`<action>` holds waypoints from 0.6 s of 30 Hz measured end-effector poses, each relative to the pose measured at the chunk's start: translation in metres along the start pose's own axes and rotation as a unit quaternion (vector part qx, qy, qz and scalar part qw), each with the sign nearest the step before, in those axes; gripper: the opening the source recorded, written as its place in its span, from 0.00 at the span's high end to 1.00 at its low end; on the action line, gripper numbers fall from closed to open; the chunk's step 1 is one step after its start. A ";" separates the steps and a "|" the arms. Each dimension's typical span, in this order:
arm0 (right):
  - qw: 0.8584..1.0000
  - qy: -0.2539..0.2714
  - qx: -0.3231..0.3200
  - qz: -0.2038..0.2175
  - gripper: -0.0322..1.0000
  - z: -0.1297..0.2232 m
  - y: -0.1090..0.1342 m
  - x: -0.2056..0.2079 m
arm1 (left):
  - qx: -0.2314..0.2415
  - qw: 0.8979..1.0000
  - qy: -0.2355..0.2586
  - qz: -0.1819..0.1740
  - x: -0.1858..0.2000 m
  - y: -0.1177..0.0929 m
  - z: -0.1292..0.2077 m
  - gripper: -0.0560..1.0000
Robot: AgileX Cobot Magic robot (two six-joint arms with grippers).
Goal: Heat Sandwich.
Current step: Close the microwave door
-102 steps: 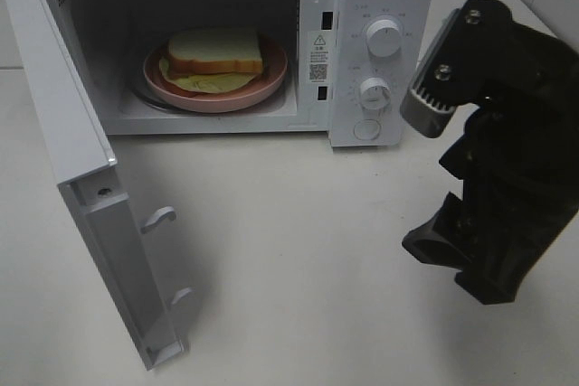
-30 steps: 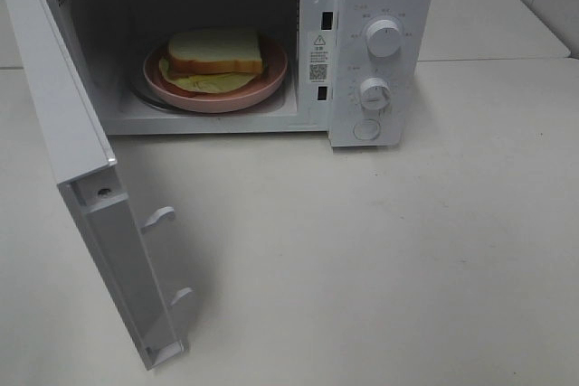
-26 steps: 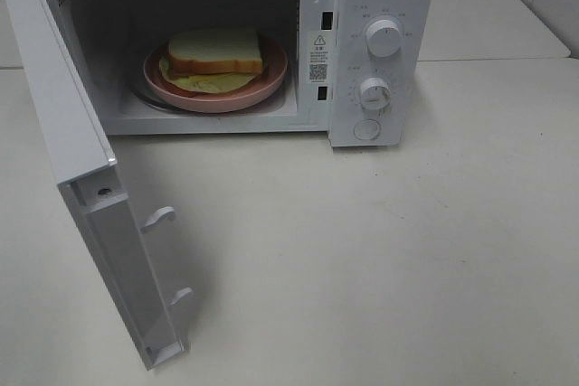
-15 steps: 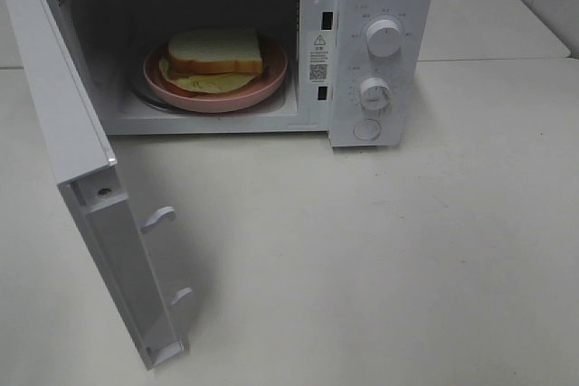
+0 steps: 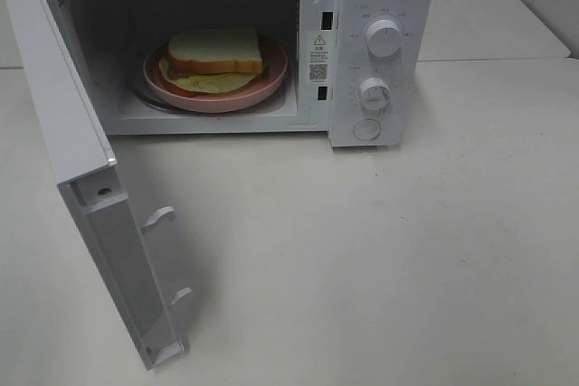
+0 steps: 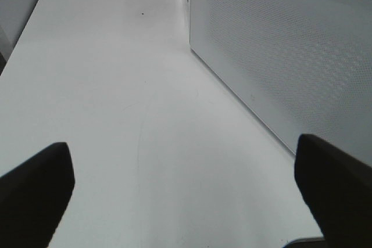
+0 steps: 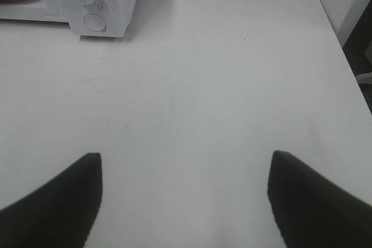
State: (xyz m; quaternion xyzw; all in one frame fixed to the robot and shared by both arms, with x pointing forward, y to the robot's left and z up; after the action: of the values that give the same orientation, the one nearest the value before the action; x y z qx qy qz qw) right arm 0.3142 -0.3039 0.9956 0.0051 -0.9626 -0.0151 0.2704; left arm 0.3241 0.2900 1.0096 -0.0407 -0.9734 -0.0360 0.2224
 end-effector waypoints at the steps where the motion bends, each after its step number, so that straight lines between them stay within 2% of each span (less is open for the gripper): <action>1: 1.000 0.000 0.000 0.000 0.23 0.000 0.000 0.000 | 0.000 1.000 0.000 0.000 0.000 0.000 0.000 0.03; 18: 1.000 0.000 0.000 0.000 0.23 0.000 0.000 0.000 | 0.000 1.000 0.000 0.000 0.000 0.000 0.000 0.03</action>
State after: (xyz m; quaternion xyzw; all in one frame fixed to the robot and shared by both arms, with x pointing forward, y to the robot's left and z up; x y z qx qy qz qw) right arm 0.3142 -0.3039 0.9956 0.0051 -0.9626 -0.0151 0.2704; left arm 0.3241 0.2900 1.0096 -0.0407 -0.9734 -0.0360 0.2224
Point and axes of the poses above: a point on each arm's last joint axis where the gripper is mounted, x pointing back along that axis away from the gripper, y along the wrist's bending axis when the last joint is at zero, z = x × y, the point moved 10 cm from there along -x, pointing out along that axis toward the gripper, and after that the axes turned 4 degrees about -x, right-handed, at the moved point
